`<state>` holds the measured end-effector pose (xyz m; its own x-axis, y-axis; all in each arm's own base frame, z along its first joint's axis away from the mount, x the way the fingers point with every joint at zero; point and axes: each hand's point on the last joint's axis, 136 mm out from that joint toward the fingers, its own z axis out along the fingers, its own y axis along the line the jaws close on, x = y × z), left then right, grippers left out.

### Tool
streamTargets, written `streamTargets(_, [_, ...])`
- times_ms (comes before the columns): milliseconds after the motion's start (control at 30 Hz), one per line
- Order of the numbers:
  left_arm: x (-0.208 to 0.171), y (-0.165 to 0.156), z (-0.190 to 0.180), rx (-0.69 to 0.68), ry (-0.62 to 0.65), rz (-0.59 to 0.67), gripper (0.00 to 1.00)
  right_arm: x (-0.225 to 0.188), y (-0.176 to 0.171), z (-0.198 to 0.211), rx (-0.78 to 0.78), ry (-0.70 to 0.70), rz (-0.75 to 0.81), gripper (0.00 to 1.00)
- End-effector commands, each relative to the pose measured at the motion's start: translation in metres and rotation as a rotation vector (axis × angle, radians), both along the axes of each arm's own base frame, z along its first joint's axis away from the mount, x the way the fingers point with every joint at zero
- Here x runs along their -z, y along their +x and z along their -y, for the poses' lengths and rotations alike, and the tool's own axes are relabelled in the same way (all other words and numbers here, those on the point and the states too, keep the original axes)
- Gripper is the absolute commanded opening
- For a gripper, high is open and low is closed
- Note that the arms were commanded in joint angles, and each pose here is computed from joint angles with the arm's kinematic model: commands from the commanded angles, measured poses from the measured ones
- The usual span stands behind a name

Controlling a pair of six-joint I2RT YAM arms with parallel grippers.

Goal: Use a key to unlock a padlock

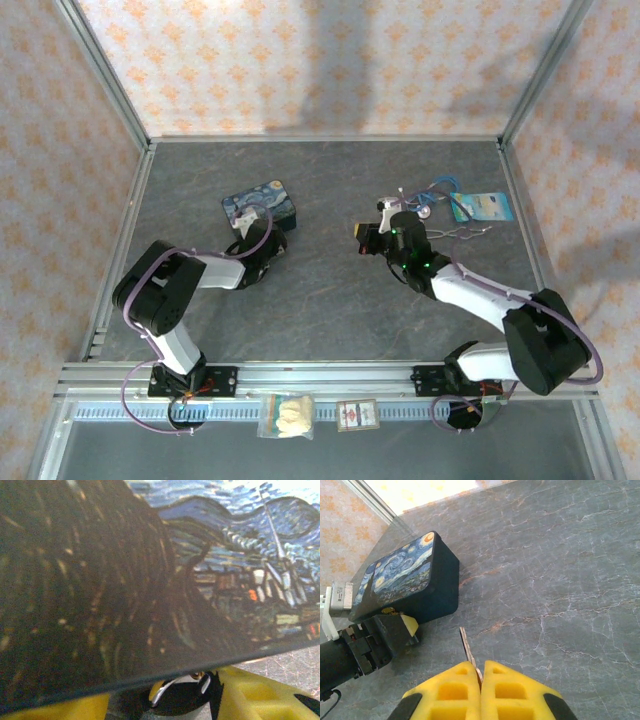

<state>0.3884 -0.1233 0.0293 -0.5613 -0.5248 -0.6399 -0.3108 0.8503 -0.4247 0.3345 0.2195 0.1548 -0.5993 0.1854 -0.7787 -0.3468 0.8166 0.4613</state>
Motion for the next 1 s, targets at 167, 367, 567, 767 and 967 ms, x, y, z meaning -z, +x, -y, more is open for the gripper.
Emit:
streamTargets(167, [-0.008, 0.03, 0.016, 0.084, -0.104, 0.077, 0.41, -0.013, 0.012, -0.001, 0.023, 0.006, 0.039, 0.0])
streamTargets(367, [-0.011, 0.035, 0.028, 0.158, -0.106, 0.099, 0.36, -0.013, 0.015, -0.004, 0.019, 0.006, 0.035, 0.0])
streamTargets(567, [-0.017, 0.032, 0.036, 0.223, -0.133, 0.131, 0.37, -0.013, 0.016, -0.006, 0.014, 0.015, 0.03, 0.0])
streamTargets(767, [-0.013, 0.033, 0.033, 0.228, -0.118, 0.129, 0.52, -0.012, 0.016, -0.007, 0.014, 0.02, 0.026, 0.0])
streamTargets(967, [-0.003, 0.041, 0.03, 0.209, -0.111, 0.116, 0.42, -0.013, 0.015, -0.006, 0.016, 0.026, 0.028, 0.0])
